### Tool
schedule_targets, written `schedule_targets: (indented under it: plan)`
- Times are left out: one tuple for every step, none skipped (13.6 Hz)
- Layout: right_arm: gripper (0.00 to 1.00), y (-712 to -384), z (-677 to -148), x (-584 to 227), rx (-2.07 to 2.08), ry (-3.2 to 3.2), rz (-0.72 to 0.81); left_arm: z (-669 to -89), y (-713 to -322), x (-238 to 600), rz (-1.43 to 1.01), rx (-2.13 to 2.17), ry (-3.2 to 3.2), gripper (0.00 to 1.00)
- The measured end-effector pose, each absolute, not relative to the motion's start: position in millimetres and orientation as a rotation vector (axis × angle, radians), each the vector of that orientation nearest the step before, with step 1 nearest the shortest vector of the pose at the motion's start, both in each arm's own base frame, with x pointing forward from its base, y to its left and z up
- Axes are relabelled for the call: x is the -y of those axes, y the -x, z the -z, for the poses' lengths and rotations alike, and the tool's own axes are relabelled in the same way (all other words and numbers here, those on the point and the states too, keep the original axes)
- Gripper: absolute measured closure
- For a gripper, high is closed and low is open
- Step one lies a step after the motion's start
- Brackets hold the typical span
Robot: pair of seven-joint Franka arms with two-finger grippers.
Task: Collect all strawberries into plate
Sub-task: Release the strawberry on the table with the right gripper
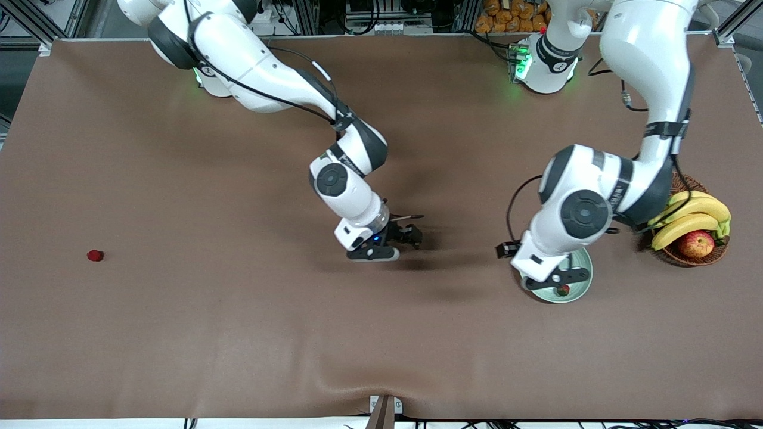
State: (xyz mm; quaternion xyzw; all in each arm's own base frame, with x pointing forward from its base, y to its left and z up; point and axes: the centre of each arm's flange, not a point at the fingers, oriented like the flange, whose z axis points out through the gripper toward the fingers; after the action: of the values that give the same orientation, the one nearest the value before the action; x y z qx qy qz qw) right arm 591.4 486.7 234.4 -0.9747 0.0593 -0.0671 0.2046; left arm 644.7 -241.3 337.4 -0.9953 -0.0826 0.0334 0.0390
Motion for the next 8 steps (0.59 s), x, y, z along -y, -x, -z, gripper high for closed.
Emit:
schedule_targets:
  plan:
    - [0.00, -604, -251, -467, -0.194, 2.739, 0.162, -333, -641, 259, -0.085, 0.288, 3.061, 0.00]
    - [0.00, -617, -270, -443, -0.225, 2.766, 0.120, -327, -634, 282, -0.067, 0.355, 3.069, 0.00]
    - [0.00, -628, -289, -417, -0.246, 2.794, 0.081, -317, -626, 308, -0.043, 0.461, 3.070, 0.00]
    - [0.00, -636, -308, -391, -0.248, 2.821, 0.061, -305, -618, 332, -0.024, 0.568, 3.065, 0.00]
    - [0.00, -642, -324, -362, -0.242, 2.849, 0.052, -291, -607, 356, -0.023, 0.649, 3.054, 0.00]
    - [0.00, -646, -338, -331, -0.225, 2.879, 0.044, -278, -595, 378, -0.028, 0.734, 3.035, 0.00]
    - [0.00, -646, -349, -299, -0.207, 2.906, 0.031, -267, -585, 395, -0.028, 0.830, 3.012, 0.00]
    - [0.00, -645, -357, -267, -0.201, 2.930, 0.021, -259, -579, 405, -0.026, 0.905, 2.994, 0.00]
